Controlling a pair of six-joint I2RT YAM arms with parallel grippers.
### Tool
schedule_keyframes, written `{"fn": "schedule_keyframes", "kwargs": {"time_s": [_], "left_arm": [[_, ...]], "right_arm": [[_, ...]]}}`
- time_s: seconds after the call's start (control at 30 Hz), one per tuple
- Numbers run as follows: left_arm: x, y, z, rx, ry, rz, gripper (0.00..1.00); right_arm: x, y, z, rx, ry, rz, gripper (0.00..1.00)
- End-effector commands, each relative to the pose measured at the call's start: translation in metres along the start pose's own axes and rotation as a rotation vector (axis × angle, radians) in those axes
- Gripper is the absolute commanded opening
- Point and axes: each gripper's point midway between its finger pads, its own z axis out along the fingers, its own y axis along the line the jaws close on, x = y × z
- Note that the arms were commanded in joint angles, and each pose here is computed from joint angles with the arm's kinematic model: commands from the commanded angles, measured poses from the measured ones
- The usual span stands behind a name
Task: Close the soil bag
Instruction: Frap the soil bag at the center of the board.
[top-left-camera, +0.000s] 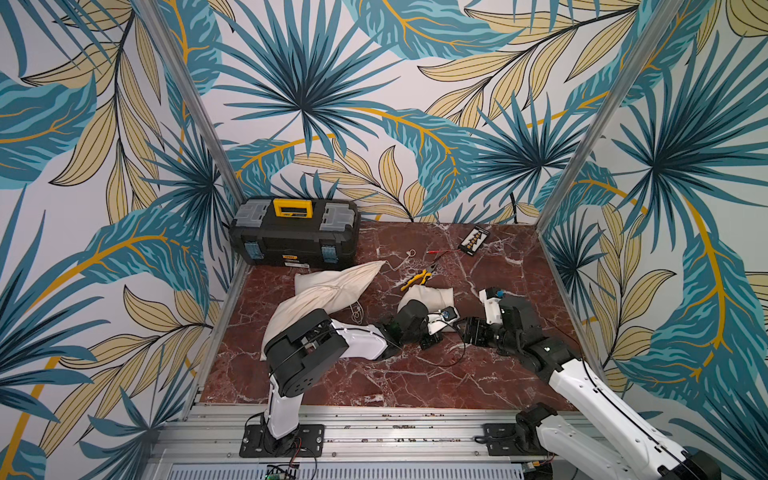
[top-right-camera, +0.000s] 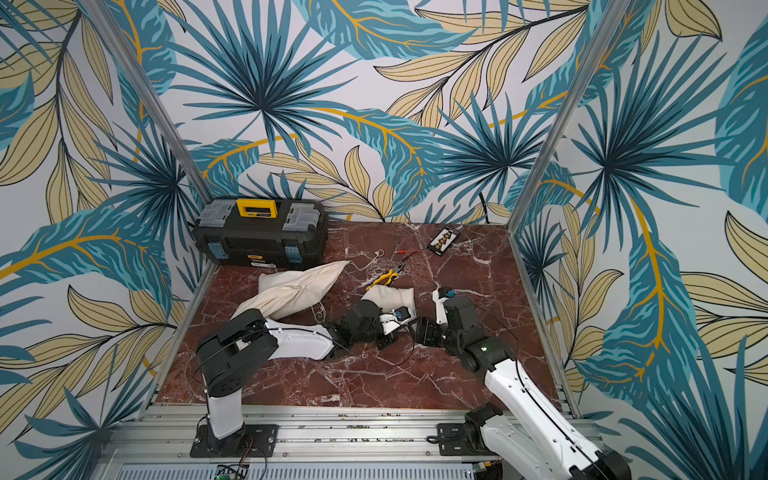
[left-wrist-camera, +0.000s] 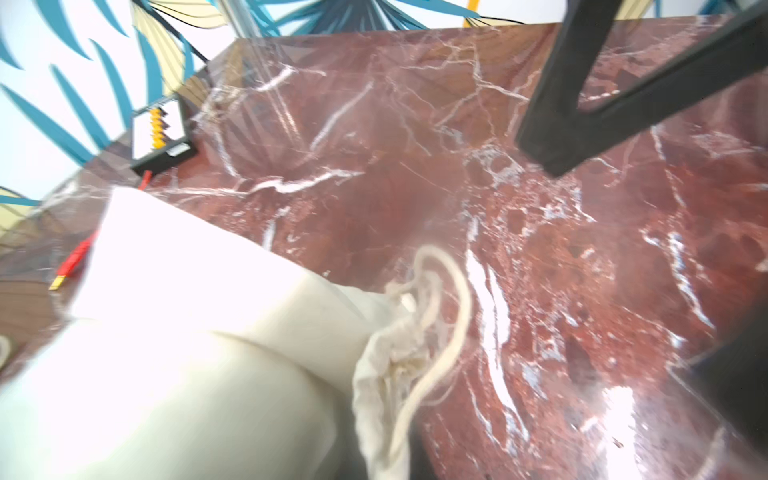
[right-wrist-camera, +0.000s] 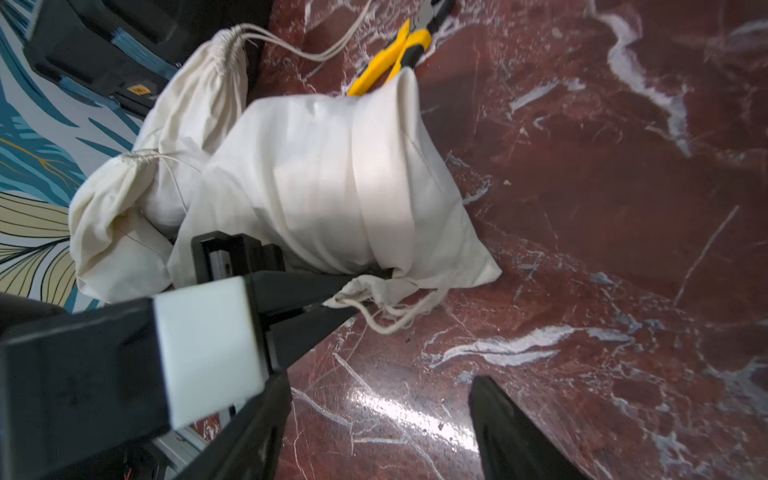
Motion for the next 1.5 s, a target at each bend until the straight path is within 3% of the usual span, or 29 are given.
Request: {"fn": "schedule_keyframes", "kwargs": {"time_s": [0.0,0.13,0.27,0.4,0.5,0.67,1.03,1.17,1.47], "left_arm": [[0.017,0.013,-0.003,-0.067,0.082,0.008,0.0],[0.011,0.02,-0.011,-0.07,0.077,-0.008,0.0],[0.004,0.021,-0.018,-0.057,0.066,-0.011,0.0],[0.0,0.022,-0.023,-0.042,0.071,-0.012,0.0],[0.0,0.026,-0.027,-0.042,0.077,-0.017,0.0],[-0.005,0.025,-0.029,-0.021,0.063,-0.037,0.0],[-0.011,0.022,-0.031,0.002,0.048,-0.04,0.0],[-0.014,0.022,-0.032,0.005,0.05,-0.042,0.0],[-0.021,0.021,-0.04,0.01,0.034,-0.036,0.0]], "right_arm": [[-0.011,-0.014,-0.003,0.077,-0.087,-0.053,0.74],[0.019,-0.032,0.021,0.088,-0.028,-0.077,0.74],[0.011,-0.017,0.034,-0.035,-0.183,-0.162,0.7],[-0.005,-0.024,0.039,0.031,-0.314,-0.268,0.71],[-0.009,-0.018,0.045,-0.007,-0.369,-0.312,0.71],[-0.015,-0.005,0.046,-0.077,-0.481,-0.382,0.6],[-0.014,-0.002,0.061,-0.066,-0.487,-0.515,0.59],[-0.013,-0.008,0.075,-0.032,-0.453,-0.512,0.49],[-0.015,0.002,0.079,-0.081,-0.483,-0.554,0.48]]}}
